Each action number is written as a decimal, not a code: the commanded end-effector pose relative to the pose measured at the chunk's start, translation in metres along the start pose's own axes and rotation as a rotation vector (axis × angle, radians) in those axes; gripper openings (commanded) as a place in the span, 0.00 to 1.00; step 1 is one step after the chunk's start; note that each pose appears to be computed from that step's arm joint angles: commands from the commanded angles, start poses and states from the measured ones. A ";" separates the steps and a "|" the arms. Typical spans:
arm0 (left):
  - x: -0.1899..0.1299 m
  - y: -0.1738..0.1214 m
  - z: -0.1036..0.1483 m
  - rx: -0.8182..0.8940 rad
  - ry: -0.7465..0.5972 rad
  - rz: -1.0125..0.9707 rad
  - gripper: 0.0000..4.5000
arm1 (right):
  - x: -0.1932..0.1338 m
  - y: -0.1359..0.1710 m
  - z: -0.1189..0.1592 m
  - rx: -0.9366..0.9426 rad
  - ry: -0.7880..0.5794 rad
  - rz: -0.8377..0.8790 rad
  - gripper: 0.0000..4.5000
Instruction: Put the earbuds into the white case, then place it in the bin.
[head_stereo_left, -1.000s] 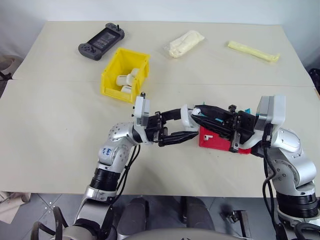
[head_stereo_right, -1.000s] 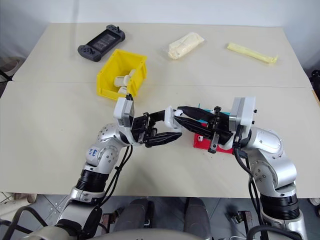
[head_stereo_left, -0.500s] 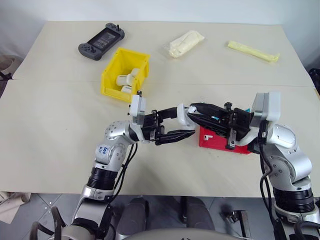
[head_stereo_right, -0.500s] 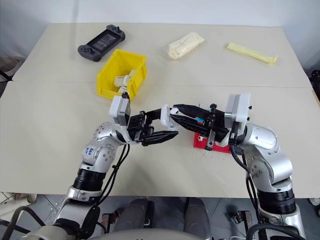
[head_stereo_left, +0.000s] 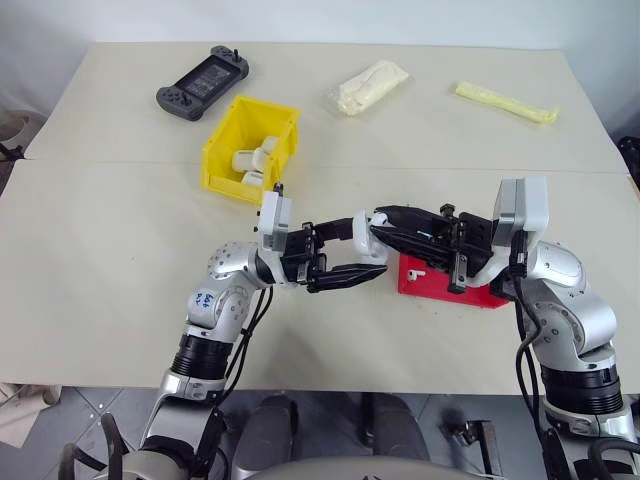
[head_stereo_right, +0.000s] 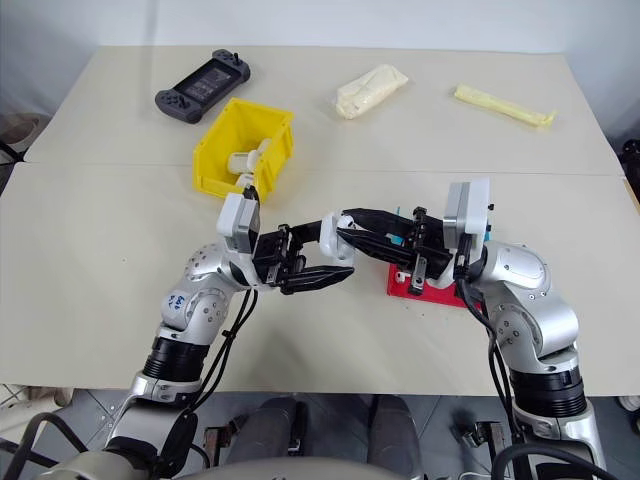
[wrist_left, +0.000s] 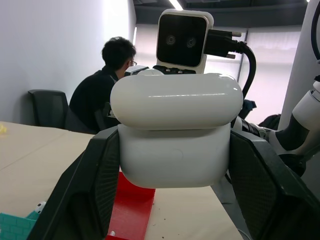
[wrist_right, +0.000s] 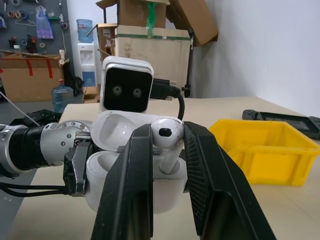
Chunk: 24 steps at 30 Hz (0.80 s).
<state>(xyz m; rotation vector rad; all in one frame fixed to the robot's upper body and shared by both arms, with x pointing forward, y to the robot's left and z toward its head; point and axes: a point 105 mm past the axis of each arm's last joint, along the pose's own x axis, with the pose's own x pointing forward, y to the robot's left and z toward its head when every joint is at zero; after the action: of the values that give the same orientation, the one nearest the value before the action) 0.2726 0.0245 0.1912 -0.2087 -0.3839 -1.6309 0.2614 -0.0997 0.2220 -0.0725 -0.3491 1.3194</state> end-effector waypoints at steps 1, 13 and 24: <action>0.018 -0.007 0.033 0.145 -0.097 -0.088 0.62 | -0.003 0.006 -0.029 0.109 0.135 0.024 0.11; 0.020 -0.006 0.036 0.178 -0.100 -0.090 0.62 | -0.004 0.008 -0.033 0.229 0.212 0.045 0.28; 0.011 -0.005 0.026 0.161 -0.080 -0.065 0.62 | -0.040 -0.007 0.015 0.083 0.147 -0.093 0.99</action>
<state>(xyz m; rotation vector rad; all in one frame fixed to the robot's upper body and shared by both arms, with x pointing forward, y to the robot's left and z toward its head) 0.2721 0.0226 0.1971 -0.1643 -0.4634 -1.6393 0.2621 -0.1357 0.2204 -0.0541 -0.1405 1.2367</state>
